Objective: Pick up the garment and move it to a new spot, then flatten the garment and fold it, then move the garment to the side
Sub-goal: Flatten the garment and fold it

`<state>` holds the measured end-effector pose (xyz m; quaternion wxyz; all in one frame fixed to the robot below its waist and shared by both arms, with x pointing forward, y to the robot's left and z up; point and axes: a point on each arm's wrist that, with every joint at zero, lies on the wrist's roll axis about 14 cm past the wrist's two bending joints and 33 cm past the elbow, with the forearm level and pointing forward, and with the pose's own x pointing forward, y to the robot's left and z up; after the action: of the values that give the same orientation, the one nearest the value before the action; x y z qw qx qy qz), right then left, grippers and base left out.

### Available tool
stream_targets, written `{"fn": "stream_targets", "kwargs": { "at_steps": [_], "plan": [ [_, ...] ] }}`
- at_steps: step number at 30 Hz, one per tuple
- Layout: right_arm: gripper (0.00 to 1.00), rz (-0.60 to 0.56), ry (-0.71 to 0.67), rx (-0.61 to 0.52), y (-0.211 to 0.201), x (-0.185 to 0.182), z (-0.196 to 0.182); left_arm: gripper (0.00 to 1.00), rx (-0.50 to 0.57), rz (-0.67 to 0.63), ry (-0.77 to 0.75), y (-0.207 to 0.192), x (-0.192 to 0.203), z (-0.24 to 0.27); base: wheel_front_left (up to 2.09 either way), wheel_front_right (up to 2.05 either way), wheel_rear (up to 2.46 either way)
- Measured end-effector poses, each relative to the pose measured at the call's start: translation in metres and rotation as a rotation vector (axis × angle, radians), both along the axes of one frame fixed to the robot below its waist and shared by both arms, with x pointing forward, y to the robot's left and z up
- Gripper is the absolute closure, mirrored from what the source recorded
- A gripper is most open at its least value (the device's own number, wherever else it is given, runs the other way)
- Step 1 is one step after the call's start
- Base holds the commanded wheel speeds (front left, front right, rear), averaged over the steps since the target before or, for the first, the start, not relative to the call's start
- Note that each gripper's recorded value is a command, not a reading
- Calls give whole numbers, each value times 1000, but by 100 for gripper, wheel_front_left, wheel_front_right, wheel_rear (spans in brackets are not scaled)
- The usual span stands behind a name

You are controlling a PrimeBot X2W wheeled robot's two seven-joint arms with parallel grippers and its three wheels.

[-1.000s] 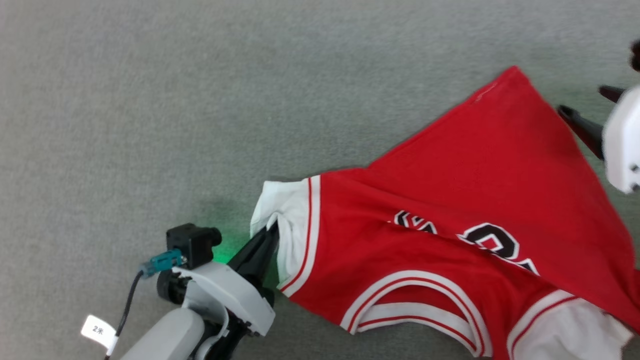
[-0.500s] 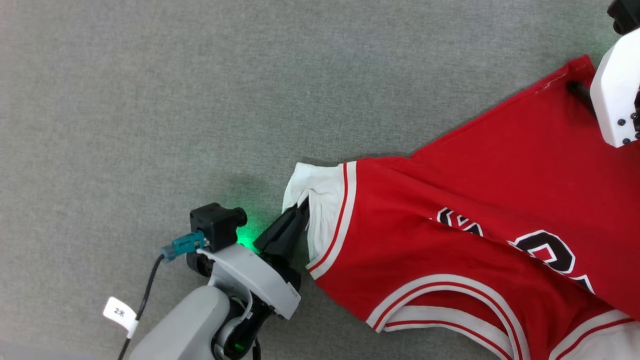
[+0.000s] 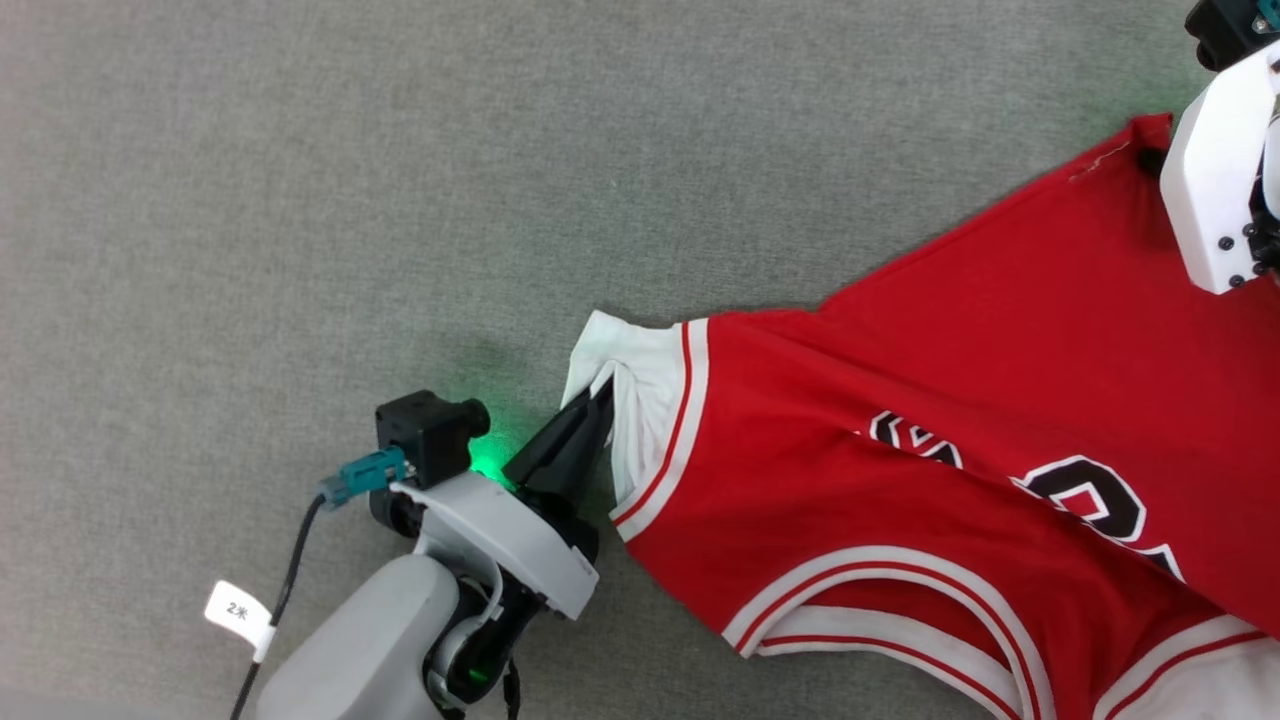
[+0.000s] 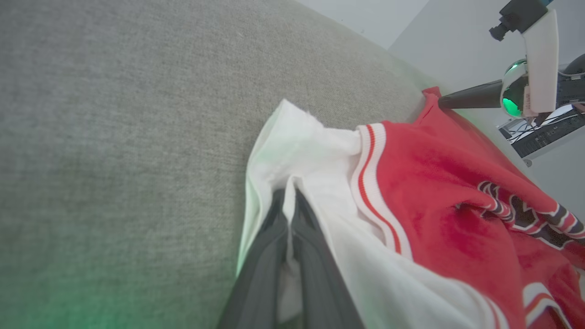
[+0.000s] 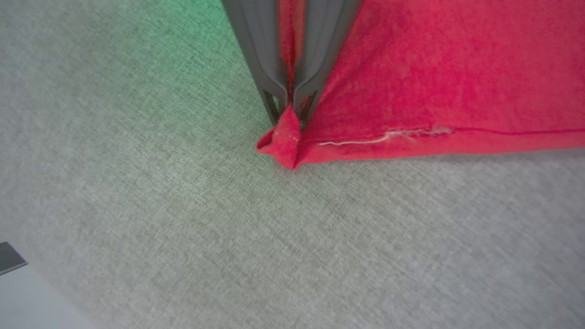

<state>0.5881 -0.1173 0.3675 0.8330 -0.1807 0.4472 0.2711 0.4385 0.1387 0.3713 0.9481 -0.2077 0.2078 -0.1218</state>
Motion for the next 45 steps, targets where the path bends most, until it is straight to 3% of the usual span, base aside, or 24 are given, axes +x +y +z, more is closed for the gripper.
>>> {"fn": "stream_targets", "kwargs": {
  "at_steps": [6,14,25,30,36,41,45],
  "plan": [
    [100,-51,-64,108,4,4,14,100,-9,21,-38,3,5,10,0,0,0],
    [100,-194,-298,280,-19,29,67,100,-2,79,-153,26,33,49,0,0,0],
    [100,-458,-680,508,-73,95,173,100,51,81,-424,43,155,166,0,0,0],
    [100,-482,-817,554,-75,113,217,100,151,125,-562,55,206,222,0,0,0],
    [100,-462,-1007,608,-73,127,283,100,155,221,-744,69,247,307,0,0,0],
    [100,-480,-1146,628,-87,126,333,100,79,291,-855,71,259,367,0,0,0],
    [100,-497,-1172,635,-91,123,348,100,37,288,-889,66,256,387,0,0,0]
  ]
}}
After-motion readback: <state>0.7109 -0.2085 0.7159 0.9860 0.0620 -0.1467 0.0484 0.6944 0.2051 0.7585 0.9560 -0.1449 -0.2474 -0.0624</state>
